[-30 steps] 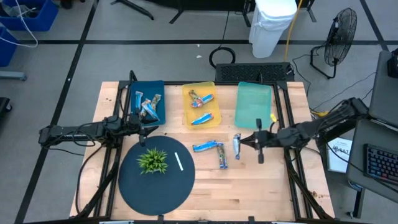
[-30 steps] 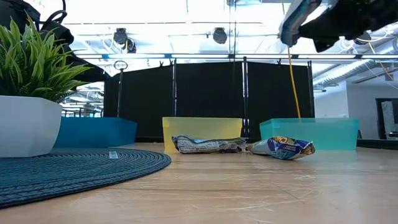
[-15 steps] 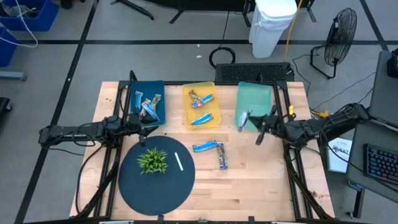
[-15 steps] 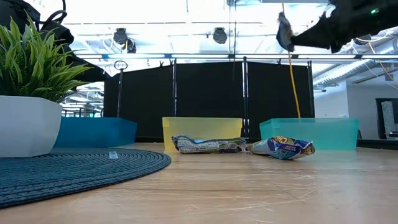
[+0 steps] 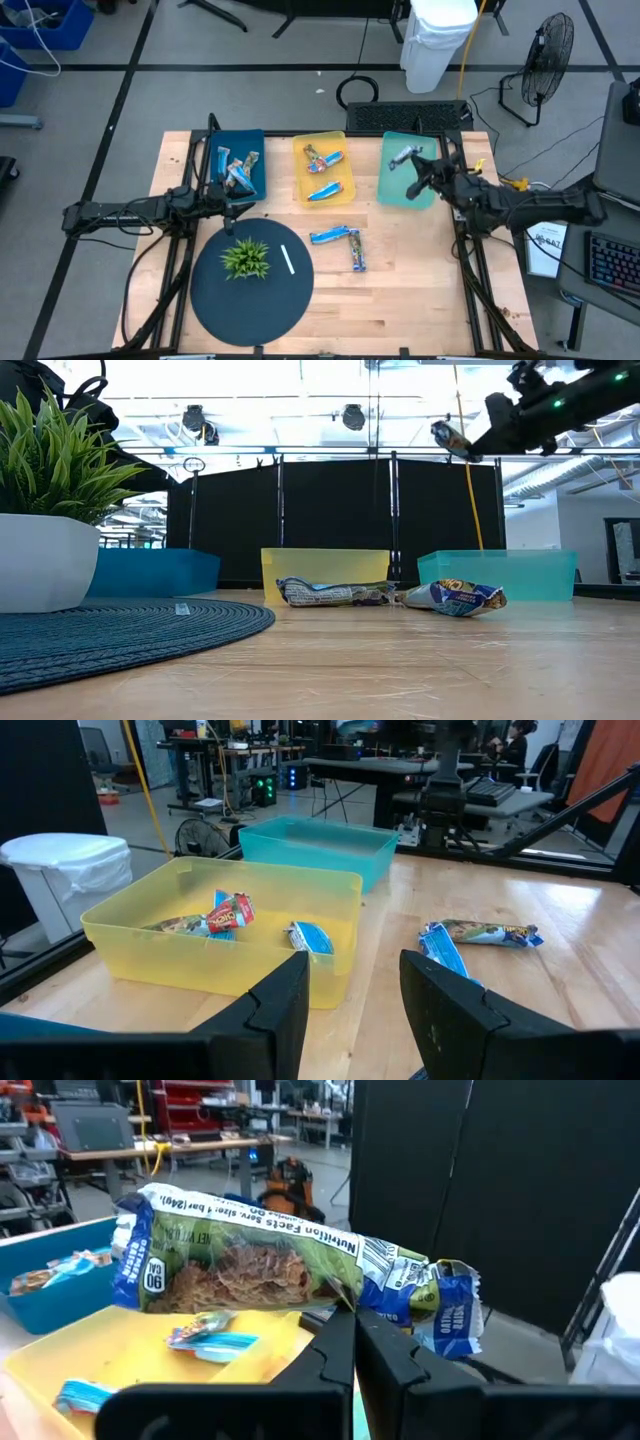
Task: Pick and place Granola Bars by type
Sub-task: Put the blue granola bar into the green bin
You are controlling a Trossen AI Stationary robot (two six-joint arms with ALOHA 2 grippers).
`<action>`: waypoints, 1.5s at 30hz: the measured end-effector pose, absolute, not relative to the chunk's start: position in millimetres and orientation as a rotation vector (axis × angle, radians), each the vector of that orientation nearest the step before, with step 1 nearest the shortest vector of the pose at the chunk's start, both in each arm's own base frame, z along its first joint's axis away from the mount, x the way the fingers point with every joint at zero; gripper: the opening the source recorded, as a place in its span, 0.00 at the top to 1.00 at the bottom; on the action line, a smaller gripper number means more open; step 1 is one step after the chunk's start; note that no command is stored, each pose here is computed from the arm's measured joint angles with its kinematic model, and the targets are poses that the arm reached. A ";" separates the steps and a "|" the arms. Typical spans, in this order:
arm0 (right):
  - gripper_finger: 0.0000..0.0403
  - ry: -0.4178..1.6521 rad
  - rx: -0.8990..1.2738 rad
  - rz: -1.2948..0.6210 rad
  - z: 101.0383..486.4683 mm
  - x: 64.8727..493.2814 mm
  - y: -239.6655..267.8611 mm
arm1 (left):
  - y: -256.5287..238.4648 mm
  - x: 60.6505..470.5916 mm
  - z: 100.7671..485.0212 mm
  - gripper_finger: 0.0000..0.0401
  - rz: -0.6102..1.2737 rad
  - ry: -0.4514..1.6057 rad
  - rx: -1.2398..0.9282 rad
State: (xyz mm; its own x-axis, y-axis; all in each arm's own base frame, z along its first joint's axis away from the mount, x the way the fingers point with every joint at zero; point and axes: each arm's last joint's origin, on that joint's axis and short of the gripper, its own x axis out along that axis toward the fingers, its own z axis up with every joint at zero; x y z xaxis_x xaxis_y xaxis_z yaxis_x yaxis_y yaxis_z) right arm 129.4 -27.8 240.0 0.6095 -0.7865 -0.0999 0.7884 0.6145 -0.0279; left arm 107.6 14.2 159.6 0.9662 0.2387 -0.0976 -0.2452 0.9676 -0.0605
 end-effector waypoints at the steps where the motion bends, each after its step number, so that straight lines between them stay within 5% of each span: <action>1: 1.00 0.114 0.027 -0.910 240.7 128.9 -31.5 | 14.2 107.6 159.6 0.60 0.245 0.090 -0.072; 20: 1.00 0.459 0.393 -0.954 207.3 107.6 -103.5 | 14.2 107.6 159.6 0.60 0.245 0.090 -0.072; 45: 1.00 0.642 0.438 -1.001 176.6 118.0 -131.1 | 14.2 107.6 159.6 0.60 0.245 0.090 -0.072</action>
